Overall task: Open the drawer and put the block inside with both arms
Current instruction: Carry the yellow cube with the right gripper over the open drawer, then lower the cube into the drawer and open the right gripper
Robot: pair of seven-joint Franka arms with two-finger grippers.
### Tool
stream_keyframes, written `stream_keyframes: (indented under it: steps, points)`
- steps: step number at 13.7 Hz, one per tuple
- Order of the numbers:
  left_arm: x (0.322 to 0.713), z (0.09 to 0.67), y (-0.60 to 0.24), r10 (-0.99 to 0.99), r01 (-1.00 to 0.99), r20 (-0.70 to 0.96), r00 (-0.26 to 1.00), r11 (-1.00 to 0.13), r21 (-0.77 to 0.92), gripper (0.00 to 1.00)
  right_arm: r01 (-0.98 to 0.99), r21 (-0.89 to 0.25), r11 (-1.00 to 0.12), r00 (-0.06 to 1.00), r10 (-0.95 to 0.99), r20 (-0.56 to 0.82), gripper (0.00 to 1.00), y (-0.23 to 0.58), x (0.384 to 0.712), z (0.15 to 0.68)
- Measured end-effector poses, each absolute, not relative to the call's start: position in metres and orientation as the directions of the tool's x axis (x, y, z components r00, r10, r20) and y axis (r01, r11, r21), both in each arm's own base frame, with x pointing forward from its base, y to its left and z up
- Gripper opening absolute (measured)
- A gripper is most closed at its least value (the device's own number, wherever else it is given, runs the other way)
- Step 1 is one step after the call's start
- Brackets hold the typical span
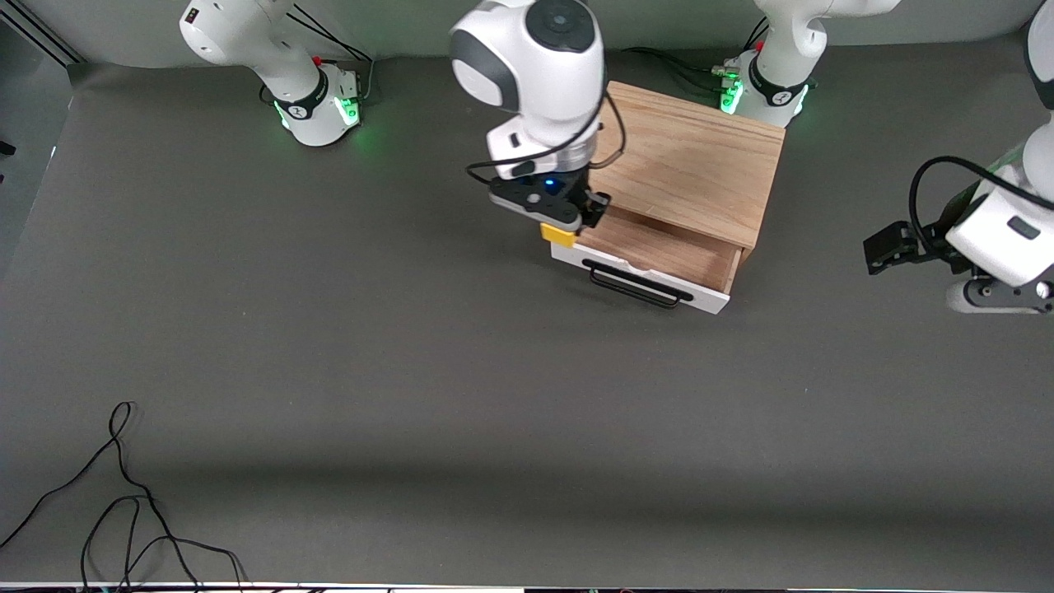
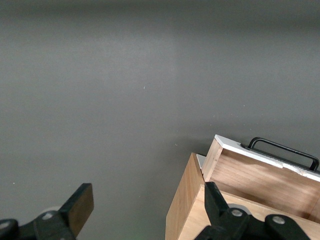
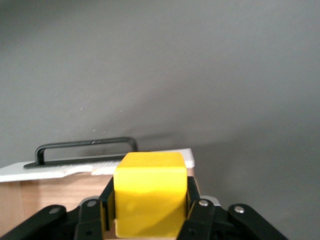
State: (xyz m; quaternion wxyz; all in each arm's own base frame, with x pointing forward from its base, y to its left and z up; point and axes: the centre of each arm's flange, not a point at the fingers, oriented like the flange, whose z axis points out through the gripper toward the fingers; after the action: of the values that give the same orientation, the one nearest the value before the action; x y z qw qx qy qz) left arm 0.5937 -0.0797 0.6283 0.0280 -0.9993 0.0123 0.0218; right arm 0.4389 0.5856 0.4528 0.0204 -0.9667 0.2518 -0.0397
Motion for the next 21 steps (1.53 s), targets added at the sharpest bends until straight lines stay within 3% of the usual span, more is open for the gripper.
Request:
stream_keyframes:
  steps: [11,21]
  points:
    - [0.541,0.612,-0.073,-0.067,-0.073,-0.089,0.994,-0.995,-0.066,0.99,-0.485,0.006,-0.874,0.874,-0.485,0.035,0.55,0.629,0.408,0.364]
    - [0.543,0.61,-0.068,-0.061,-0.064,-0.038,0.997,-0.996,-0.064,1.0,-0.482,0.019,-0.876,0.876,-0.481,0.037,0.55,0.635,0.409,0.328]
